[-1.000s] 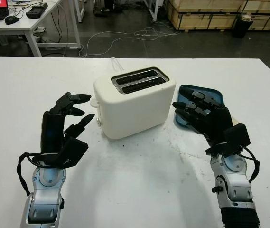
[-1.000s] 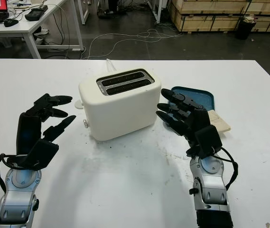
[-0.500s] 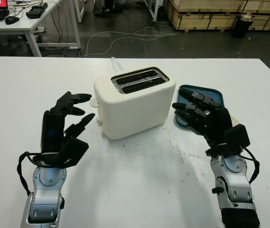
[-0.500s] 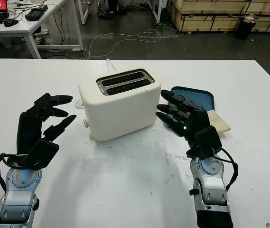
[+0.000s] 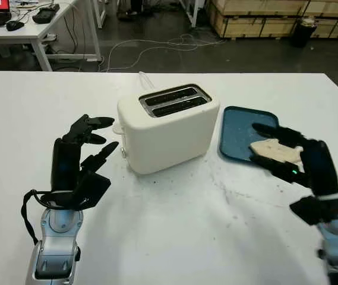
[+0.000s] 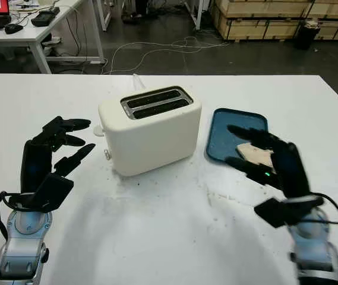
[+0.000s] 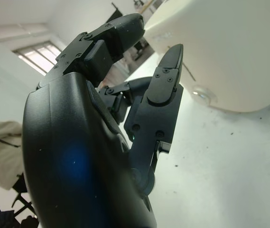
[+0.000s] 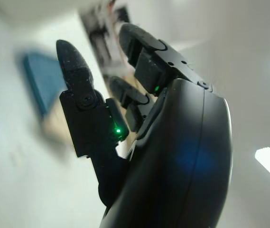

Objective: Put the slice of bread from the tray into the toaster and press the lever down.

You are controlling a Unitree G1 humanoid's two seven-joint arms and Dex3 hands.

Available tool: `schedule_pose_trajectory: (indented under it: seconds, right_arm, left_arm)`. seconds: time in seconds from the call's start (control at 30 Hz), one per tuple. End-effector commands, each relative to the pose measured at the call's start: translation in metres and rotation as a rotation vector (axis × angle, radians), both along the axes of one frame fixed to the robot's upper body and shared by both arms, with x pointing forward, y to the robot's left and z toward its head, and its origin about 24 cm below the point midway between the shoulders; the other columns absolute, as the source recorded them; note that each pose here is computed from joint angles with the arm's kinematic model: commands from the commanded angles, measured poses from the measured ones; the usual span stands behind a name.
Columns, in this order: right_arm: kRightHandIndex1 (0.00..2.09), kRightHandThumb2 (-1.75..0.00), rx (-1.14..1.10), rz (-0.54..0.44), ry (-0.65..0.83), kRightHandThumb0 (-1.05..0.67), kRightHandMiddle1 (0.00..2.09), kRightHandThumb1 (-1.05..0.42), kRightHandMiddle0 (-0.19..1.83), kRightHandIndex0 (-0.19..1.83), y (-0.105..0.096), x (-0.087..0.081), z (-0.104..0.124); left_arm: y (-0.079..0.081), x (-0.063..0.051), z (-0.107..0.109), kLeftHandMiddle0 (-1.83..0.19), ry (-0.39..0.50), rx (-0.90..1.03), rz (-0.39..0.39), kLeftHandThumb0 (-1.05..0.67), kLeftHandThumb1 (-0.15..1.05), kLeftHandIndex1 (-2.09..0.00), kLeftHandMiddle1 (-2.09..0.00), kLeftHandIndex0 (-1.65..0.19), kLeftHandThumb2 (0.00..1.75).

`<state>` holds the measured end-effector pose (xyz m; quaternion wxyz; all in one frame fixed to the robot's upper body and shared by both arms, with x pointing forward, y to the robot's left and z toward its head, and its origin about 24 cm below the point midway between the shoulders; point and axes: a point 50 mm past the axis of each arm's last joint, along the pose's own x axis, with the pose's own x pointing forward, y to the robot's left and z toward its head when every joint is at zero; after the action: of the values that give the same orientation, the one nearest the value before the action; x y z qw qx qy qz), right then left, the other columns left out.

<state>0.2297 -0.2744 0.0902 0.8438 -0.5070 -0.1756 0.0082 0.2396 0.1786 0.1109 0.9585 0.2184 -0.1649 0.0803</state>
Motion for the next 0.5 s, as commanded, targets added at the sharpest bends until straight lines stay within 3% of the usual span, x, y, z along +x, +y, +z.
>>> schedule_pose_trajectory:
  seconds: [0.0,0.23,0.47]
  right_arm:
    - [0.43,0.0,-0.142,-0.015,-0.006,-0.43,0.0,-0.74,0.64,0.45,-0.011,-0.004,-0.002]
    - [0.26,0.0,-0.526,-0.112,0.091,-0.48,0.0,-0.63,0.57,0.43,-0.039,-0.005,-0.012]
    - [0.12,0.0,-0.685,-0.183,0.134,-0.47,0.0,-0.63,0.46,0.36,-0.06,0.002,-0.013]
  left_arm:
    - [0.001,0.001,0.002,-0.5,-0.015,0.005,0.0,-0.23,0.92,-0.72,-1.25,-0.56,0.04]
    - [0.001,0.001,0.003,-0.49,-0.015,0.003,-0.001,-0.23,0.92,-0.71,-1.25,-0.56,0.05]
    - [0.0,0.002,0.003,-0.49,-0.018,-0.005,0.0,-0.23,0.92,-0.71,-1.26,-0.57,0.04]
